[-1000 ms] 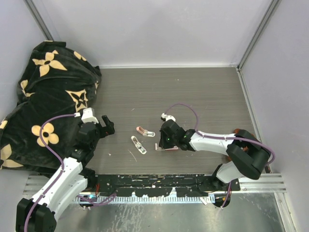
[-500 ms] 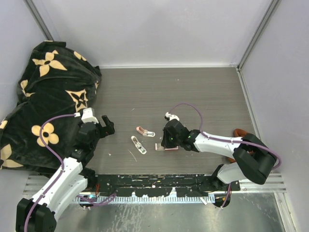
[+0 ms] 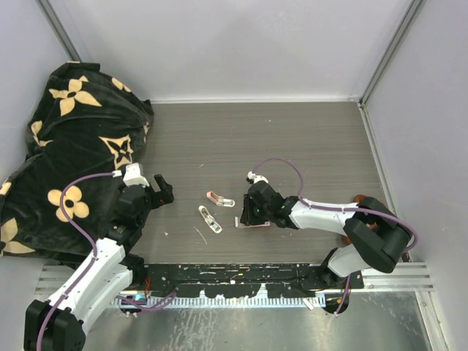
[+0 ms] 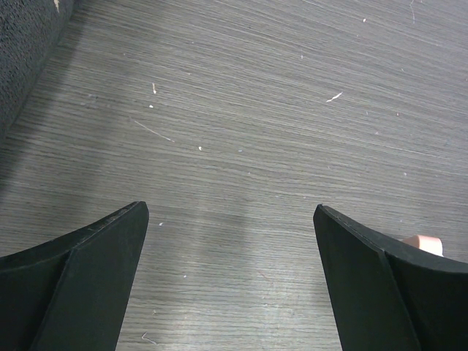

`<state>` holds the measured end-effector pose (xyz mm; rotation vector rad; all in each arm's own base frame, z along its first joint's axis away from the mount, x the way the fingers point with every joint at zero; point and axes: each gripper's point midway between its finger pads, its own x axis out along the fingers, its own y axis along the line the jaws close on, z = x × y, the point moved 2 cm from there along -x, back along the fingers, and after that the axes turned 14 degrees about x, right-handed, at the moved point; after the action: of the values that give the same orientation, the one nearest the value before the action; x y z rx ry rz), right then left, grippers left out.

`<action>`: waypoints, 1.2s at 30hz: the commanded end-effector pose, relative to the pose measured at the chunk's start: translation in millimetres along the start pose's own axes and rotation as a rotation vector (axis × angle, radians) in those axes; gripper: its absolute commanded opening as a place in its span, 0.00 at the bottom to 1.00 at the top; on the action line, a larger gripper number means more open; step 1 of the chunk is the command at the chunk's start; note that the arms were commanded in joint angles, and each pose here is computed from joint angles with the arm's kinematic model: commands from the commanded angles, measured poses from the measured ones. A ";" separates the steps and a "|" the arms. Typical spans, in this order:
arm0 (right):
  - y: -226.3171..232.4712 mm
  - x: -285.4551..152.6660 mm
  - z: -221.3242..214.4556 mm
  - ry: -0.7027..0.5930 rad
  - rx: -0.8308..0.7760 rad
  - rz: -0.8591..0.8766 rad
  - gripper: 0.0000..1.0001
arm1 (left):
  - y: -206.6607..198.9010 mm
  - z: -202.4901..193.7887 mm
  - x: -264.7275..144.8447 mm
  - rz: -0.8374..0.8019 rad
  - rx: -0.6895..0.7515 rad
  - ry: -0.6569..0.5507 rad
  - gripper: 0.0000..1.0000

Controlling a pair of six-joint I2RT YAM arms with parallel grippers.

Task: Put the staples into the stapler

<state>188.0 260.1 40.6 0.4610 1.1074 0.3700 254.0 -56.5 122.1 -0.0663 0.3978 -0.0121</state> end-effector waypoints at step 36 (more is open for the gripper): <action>19.1 -27.4 44.0 -0.152 -0.058 0.060 0.36 | -61.0 77.5 -43.1 -0.181 -0.001 -0.077 0.78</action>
<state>199.7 264.5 61.2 0.4552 1.0400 0.4163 252.4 -83.1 169.1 -0.0483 0.3680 -0.1164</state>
